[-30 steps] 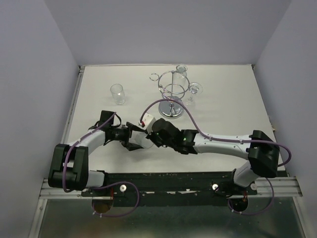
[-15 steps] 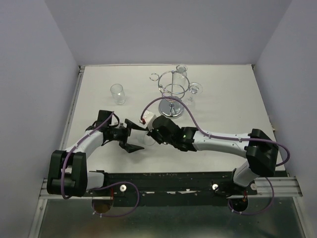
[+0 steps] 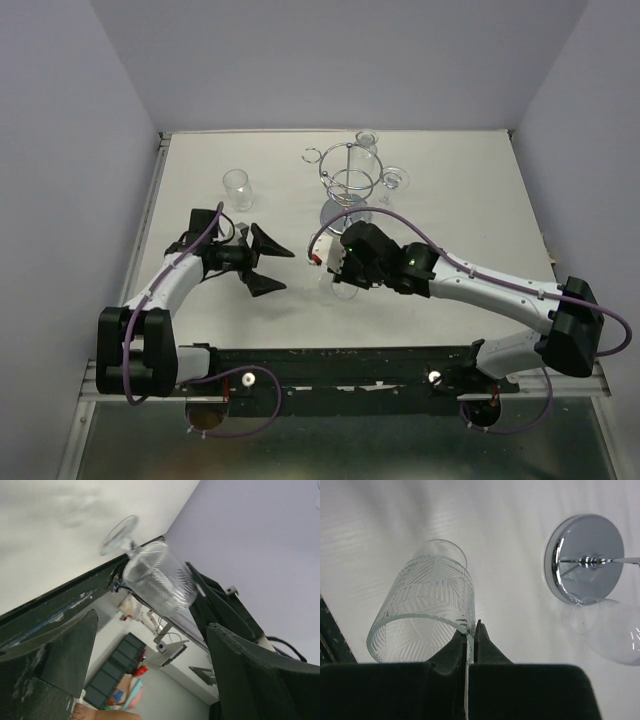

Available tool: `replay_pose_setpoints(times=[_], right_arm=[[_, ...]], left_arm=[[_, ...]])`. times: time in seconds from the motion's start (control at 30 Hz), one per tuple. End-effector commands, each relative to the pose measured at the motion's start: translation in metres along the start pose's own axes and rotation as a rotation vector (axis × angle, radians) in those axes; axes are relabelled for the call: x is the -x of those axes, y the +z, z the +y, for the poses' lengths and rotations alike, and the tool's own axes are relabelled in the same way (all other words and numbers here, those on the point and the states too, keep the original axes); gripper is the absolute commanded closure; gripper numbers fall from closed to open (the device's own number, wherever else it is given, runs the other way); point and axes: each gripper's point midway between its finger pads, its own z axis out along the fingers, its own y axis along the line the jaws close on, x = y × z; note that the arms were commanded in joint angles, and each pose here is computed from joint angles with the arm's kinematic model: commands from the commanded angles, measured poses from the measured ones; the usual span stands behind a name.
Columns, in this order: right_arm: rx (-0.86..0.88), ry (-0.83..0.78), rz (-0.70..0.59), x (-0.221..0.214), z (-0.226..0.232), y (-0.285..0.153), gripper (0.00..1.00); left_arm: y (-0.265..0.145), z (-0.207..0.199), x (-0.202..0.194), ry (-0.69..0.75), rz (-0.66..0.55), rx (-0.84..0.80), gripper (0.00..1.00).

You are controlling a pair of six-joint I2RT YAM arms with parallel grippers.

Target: Take the wine glass off the wine glass rack

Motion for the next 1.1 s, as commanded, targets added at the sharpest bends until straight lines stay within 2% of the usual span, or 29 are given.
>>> replay_pose_setpoints(times=[0.0,0.13,0.33,0.4,0.57,0.67,0.73,0.9,1.07], right_arm=[[0.149,-0.143,0.067,-0.029,0.026,-0.011,0.99],[0.218,-0.161,0.082,-0.035,0.039,-0.010,0.99],[0.209,-0.214,0.129,-0.039,0.033,0.001,0.99],[0.224,-0.219,0.143,-0.039,0.035,0.005,0.99],[0.216,-0.223,0.159,-0.034,0.031,0.017,0.97],[0.196,-0.228,0.182,-0.031,0.026,0.023,0.85],[0.206,-0.227,0.201,-0.031,0.026,0.026,0.76],[0.224,-0.216,0.203,-0.021,0.025,0.028,0.64],[0.207,-0.203,0.193,-0.011,0.018,0.024,0.57]], left_arm=[[-0.018,-0.014,-0.016,0.193,0.012,-0.016,0.01],[-0.029,-0.001,-0.016,0.306,-0.042,0.070,0.01],[-0.058,-0.004,-0.007,0.684,-0.190,0.242,0.01],[-0.070,-0.012,-0.003,0.817,-0.280,0.269,0.01],[-0.100,-0.053,-0.008,1.223,-0.554,0.206,0.01],[-0.105,-0.070,-0.033,1.370,-0.551,0.114,0.01],[-0.109,-0.075,-0.036,1.379,-0.600,0.099,0.01],[-0.114,-0.078,-0.038,1.423,-0.632,0.100,0.01],[-0.115,-0.081,-0.051,1.517,-0.606,0.076,0.01]])
